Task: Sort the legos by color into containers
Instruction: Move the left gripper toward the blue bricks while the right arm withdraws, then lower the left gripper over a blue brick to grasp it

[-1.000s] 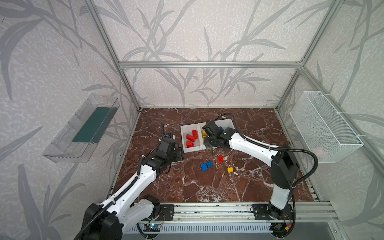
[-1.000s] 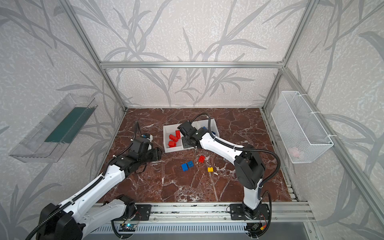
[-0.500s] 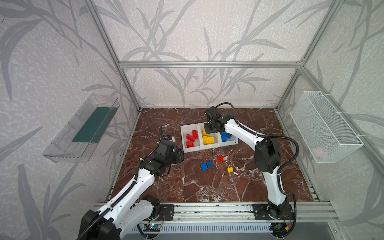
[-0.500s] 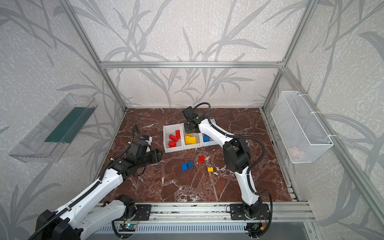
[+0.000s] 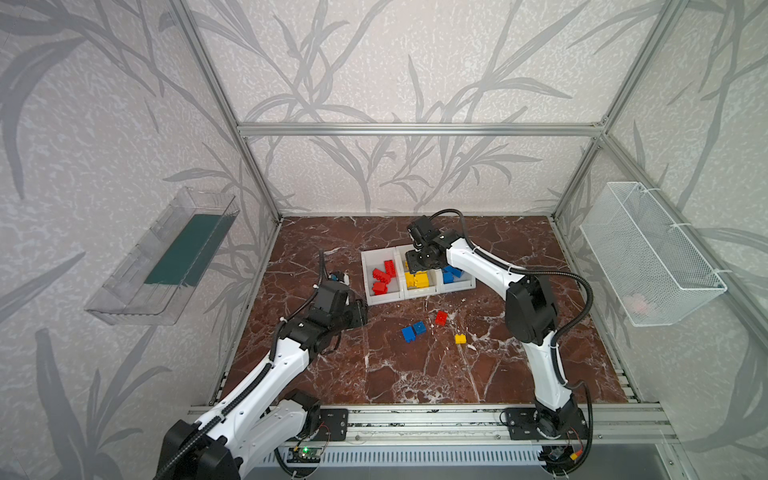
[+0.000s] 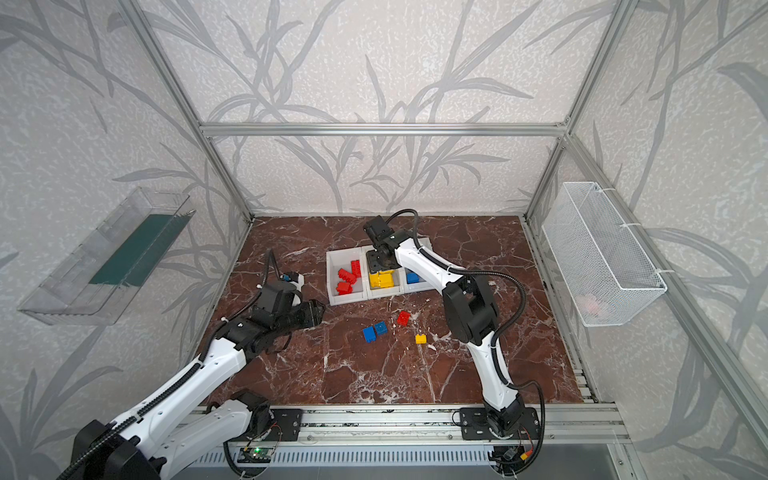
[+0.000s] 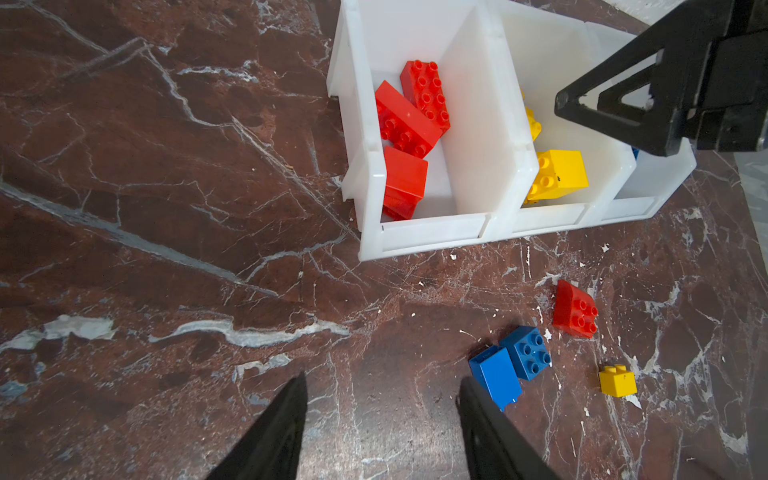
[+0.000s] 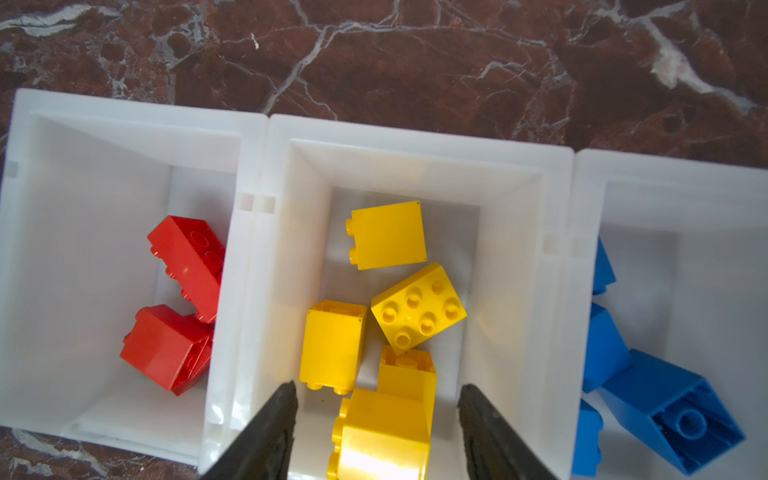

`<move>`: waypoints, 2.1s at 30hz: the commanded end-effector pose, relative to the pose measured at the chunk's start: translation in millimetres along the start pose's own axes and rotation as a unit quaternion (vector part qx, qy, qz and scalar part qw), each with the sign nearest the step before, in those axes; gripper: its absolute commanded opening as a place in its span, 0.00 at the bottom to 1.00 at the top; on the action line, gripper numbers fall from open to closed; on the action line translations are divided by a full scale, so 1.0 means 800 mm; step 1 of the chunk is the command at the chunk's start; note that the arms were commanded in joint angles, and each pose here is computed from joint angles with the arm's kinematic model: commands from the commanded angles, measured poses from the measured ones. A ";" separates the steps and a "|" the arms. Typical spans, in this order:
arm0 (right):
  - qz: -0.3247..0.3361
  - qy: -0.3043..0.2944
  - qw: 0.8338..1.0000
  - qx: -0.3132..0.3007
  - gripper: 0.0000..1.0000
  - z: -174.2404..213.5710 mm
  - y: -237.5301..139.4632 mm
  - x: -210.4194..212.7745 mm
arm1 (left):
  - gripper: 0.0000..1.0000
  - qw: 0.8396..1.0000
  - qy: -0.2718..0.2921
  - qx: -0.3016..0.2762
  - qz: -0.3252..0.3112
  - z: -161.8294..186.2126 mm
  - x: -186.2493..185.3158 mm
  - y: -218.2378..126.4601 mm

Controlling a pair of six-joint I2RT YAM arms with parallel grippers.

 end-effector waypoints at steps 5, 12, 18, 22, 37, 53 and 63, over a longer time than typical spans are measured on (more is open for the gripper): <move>-0.008 0.002 0.999 -0.036 0.65 -0.019 -0.052 0.000 | 0.61 1.000 -0.007 0.003 -0.001 0.006 0.005 -0.003; -0.009 0.006 0.998 -0.064 0.65 -0.021 -0.090 -0.006 | 0.61 1.000 -0.002 0.008 0.012 0.007 0.001 -0.001; -0.007 0.019 0.996 -0.088 0.65 0.009 -0.131 -0.021 | 0.61 0.999 0.010 0.018 0.027 0.012 -0.005 0.002; 0.007 0.036 0.995 -0.096 0.66 0.048 -0.158 -0.043 | 0.61 0.998 0.026 0.032 0.037 0.016 -0.013 0.008; 0.047 0.124 0.989 -0.062 0.67 0.218 -0.181 -0.105 | 0.61 0.980 0.108 0.157 0.065 0.082 -0.076 0.044; 0.049 0.179 0.979 -0.082 0.67 0.286 -0.198 -0.127 | 0.64 0.968 0.098 0.226 0.044 0.119 -0.103 0.096; 0.043 0.182 0.978 -0.087 0.67 0.291 -0.201 -0.128 | 0.64 0.965 0.099 0.240 0.022 0.117 -0.113 0.121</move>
Point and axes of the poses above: each gripper's point midway between its finger pads, its own y axis out along the fingers, its own x axis along the line the jaws close on, z = x × y, the point moved 6 cm from there along -y, back along the fingers, and after that the axes turned 4 degrees about -y, right-handed, at the moved point
